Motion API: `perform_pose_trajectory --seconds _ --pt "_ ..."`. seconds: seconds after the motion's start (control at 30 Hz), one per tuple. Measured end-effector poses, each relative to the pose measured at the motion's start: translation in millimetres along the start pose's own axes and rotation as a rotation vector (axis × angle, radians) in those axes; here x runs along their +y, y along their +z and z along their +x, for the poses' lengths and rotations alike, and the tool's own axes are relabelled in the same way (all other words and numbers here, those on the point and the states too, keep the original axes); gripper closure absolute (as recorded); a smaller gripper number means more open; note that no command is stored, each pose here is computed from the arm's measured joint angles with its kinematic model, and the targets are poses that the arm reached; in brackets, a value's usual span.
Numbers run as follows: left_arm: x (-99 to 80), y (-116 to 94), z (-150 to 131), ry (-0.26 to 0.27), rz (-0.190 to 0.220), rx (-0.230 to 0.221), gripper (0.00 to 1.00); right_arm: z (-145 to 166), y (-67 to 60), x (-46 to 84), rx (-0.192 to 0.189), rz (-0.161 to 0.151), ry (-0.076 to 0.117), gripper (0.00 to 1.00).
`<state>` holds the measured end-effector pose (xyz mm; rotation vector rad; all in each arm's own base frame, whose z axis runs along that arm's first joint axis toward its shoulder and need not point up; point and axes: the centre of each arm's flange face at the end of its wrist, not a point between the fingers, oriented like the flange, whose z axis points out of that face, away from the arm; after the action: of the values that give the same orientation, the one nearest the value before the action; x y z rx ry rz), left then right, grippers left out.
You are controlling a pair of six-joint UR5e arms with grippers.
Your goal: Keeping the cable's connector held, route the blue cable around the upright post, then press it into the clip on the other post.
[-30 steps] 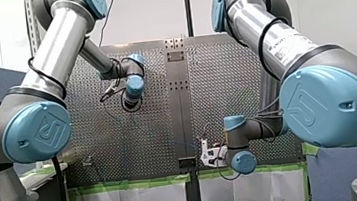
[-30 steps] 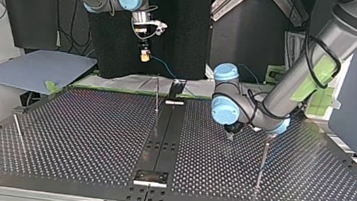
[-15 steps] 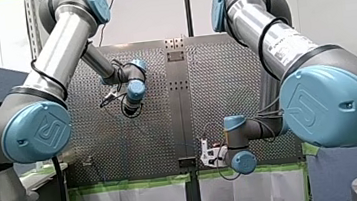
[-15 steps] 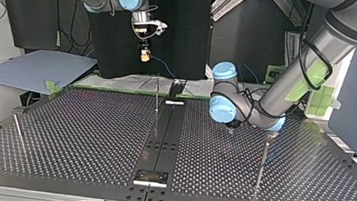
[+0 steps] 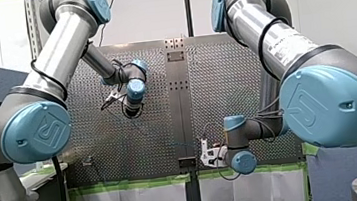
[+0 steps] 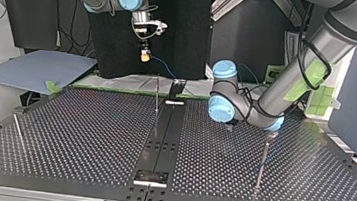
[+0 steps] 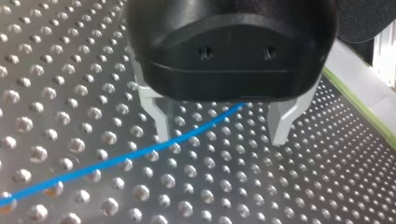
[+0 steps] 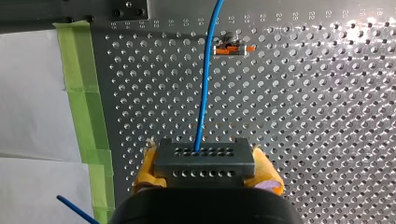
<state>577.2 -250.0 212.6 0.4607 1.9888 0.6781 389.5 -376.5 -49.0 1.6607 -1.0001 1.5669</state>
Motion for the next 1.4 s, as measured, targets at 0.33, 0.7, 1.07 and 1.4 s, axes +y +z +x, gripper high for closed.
perform_pose_trajectory --seconds 0.33,0.7,1.07,1.4 --pt "-16.4 12 27 0.04 -0.009 0.092 0.0 0 -0.1 0.0 -0.001 0.0 0.0 1.0" --pt "-25.2 15 32 0.035 0.013 0.094 0.0 0 -0.1 -0.1 0.0 0.0 0.0 1.0" --pt "-74.4 9 48 0.03 0.149 0.103 0.0 0 0.0 0.0 0.0 0.0 0.0 1.0" --pt "-90.6 7 53 -0.016 0.189 0.106 0.0 0 0.1 0.0 0.001 0.0 0.001 1.0"
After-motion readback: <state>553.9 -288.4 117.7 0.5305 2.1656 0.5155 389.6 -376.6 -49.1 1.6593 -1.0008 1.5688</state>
